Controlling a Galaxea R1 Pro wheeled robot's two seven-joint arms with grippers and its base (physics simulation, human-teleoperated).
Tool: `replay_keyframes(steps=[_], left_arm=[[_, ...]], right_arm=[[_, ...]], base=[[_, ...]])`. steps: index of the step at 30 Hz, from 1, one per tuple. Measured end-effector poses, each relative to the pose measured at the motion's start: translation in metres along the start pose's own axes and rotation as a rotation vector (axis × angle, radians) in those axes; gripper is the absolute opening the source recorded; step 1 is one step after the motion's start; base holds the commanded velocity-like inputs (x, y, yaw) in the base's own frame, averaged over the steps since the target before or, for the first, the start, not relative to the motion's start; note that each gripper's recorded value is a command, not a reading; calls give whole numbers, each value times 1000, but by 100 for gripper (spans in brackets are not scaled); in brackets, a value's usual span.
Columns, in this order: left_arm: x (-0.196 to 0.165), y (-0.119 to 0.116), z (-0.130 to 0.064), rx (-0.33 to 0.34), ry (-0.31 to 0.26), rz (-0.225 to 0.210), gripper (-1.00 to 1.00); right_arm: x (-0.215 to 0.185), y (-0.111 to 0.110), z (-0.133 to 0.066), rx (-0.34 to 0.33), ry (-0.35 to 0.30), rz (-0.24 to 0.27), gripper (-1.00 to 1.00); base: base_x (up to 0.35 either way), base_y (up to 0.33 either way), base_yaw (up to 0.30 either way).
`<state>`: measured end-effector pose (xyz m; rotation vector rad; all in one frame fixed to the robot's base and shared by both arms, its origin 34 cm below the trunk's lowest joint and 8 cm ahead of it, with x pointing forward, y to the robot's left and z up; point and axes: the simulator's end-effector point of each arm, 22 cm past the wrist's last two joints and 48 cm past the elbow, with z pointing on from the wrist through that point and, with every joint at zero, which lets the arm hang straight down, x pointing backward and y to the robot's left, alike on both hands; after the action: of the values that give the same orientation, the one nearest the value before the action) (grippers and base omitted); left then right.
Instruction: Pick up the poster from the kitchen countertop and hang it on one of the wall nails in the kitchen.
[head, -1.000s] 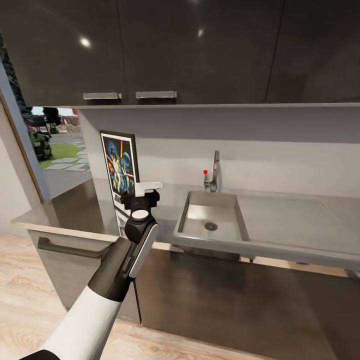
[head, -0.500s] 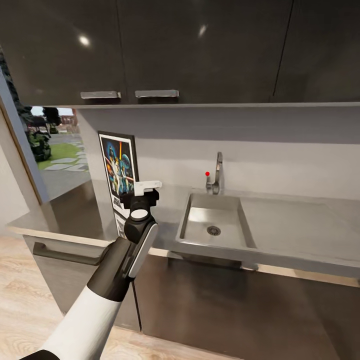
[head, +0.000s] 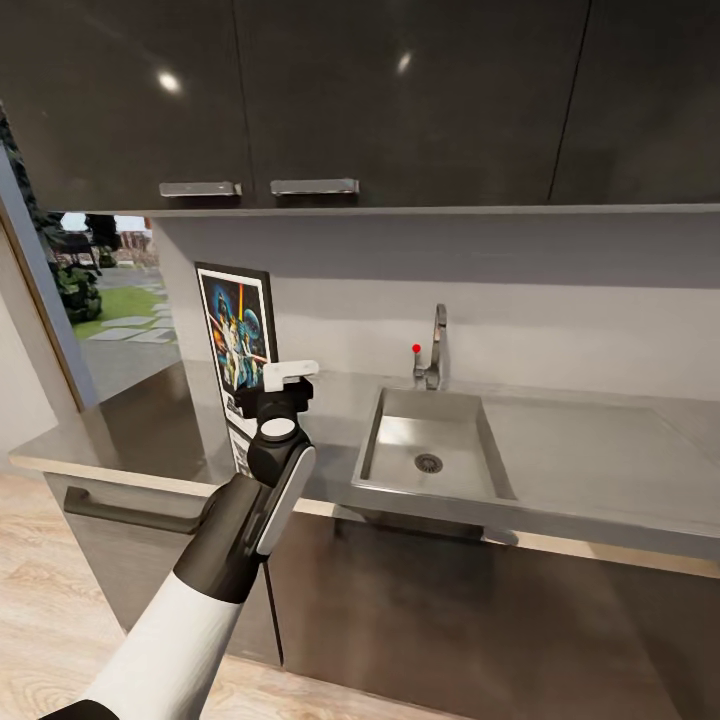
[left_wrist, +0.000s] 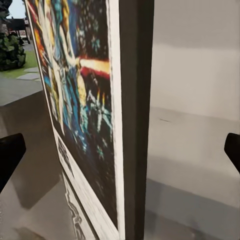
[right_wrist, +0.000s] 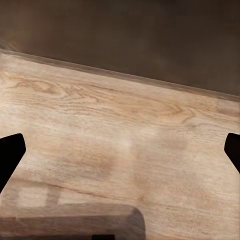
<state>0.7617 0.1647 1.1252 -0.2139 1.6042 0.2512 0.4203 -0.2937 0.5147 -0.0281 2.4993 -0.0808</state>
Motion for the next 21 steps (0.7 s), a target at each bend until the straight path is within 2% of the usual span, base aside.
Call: replay_keyframes(steps=[13,21], left_arm=[[0,1,0,-3,0,-1,100],[0,2,0,-5,0,-1,100]], right_arm=[[0,0,0,0,0,0,100],[0,0,0,0,0,0,100]], base=[[1,0,0],[74,0,0]])
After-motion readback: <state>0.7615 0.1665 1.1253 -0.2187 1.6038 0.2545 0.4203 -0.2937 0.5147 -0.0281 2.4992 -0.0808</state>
